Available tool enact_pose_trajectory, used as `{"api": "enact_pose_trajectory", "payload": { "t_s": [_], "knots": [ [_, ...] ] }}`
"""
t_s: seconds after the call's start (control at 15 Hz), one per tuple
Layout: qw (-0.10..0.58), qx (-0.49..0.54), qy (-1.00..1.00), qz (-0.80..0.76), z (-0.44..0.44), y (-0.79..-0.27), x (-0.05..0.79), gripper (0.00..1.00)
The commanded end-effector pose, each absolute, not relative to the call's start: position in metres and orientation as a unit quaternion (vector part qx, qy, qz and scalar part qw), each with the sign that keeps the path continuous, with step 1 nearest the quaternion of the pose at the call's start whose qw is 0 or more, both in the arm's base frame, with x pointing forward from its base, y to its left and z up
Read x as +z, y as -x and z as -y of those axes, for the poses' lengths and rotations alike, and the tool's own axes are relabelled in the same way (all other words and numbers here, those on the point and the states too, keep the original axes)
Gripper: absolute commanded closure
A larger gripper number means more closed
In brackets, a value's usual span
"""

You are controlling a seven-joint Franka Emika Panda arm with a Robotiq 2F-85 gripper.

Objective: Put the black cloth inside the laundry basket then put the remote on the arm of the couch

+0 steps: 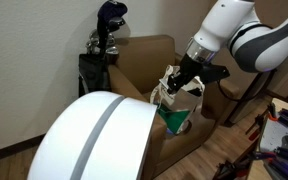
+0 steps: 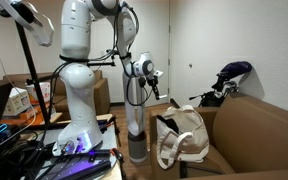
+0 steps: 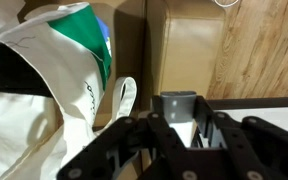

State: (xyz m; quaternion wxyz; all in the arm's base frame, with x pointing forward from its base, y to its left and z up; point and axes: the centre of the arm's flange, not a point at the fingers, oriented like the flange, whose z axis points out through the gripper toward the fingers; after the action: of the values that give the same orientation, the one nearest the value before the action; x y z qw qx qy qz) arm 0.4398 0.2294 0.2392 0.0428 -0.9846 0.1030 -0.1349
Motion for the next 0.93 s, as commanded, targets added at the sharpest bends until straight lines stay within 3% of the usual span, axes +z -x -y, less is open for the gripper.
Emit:
{"api": "enact_pose_trajectory", "payload": {
  "t_s": [0.0, 0.13, 0.2, 0.87],
  "knots": [
    [0.044, -0.135, 0.984, -0.104, -0.231, -0.436, 0.235, 0.64],
    [0.045, -0.134, 0.984, -0.105, -0.234, -0.433, 0.234, 0.64],
    [0.054, -0.13, 0.983, -0.122, -0.238, -0.433, 0.237, 0.85],
    [0.094, -0.024, 0.989, -0.113, -0.303, -0.441, 0.137, 0.86]
  ]
}}
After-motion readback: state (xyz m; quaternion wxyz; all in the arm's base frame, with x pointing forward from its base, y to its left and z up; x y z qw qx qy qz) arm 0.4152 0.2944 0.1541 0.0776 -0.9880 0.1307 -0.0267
